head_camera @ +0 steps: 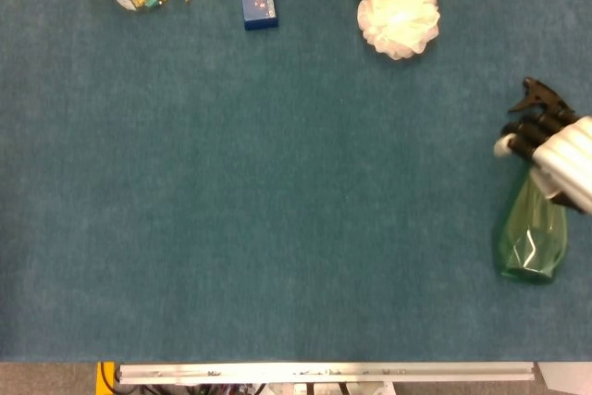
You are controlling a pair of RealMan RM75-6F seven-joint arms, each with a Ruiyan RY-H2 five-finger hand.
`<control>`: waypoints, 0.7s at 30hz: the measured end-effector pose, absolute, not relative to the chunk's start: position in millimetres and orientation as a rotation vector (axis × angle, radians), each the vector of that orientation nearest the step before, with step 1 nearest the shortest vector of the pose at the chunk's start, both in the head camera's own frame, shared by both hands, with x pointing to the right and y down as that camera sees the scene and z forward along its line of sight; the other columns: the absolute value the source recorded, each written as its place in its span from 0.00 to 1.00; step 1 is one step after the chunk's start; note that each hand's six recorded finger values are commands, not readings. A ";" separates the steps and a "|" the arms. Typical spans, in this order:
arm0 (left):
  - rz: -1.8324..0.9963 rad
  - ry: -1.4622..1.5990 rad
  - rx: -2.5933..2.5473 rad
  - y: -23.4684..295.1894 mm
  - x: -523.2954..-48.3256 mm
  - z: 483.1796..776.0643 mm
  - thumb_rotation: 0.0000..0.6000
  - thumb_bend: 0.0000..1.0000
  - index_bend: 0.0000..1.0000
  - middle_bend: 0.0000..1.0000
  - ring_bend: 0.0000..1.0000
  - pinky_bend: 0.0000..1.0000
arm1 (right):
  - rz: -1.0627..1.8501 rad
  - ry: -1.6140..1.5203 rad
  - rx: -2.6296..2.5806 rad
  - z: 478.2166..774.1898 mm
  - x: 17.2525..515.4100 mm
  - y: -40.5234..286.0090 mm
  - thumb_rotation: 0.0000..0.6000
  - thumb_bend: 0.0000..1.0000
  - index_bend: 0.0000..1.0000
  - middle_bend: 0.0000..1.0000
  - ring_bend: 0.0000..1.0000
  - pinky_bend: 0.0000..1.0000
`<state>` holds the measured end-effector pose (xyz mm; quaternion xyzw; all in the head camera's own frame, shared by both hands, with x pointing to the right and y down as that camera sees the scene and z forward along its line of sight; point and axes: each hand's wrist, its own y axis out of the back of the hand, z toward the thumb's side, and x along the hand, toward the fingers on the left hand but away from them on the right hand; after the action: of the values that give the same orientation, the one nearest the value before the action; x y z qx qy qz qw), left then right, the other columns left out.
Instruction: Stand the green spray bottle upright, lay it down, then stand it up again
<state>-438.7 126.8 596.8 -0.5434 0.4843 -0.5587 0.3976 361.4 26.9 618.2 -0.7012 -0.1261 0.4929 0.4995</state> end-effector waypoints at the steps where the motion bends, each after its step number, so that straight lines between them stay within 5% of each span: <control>1: -1.416 1.226 -1.377 127.1 -438.6 597.1 1.00 0.13 0.34 0.35 0.39 0.70 | 1.210 -0.306 -1.667 619.4 365.3 24.5 1.00 0.28 0.13 0.10 0.04 0.14; 4: -1.416 1.226 -1.377 127.1 -438.6 597.3 1.00 0.13 0.34 0.35 0.39 0.70 | 1.271 -0.309 -1.567 624.5 378.7 16.5 1.00 0.06 0.04 0.03 0.00 0.09; 6: -1.418 1.227 -1.377 127.7 -439.0 597.4 1.00 0.13 0.34 0.35 0.39 0.70 | 1.319 -0.312 -1.500 629.6 388.7 11.2 1.00 0.00 0.01 0.01 0.00 0.08; 21: -1.418 1.227 -1.376 126.0 -438.9 597.4 1.00 0.13 0.34 0.35 0.39 0.70 | 1.548 -0.268 -1.343 685.1 434.5 2.6 1.00 0.00 0.00 0.00 0.00 0.03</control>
<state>-438.9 126.0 597.4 -0.5431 0.4844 -0.5598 0.3963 434.5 2.6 685.1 -0.5581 -0.1115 0.6435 0.5118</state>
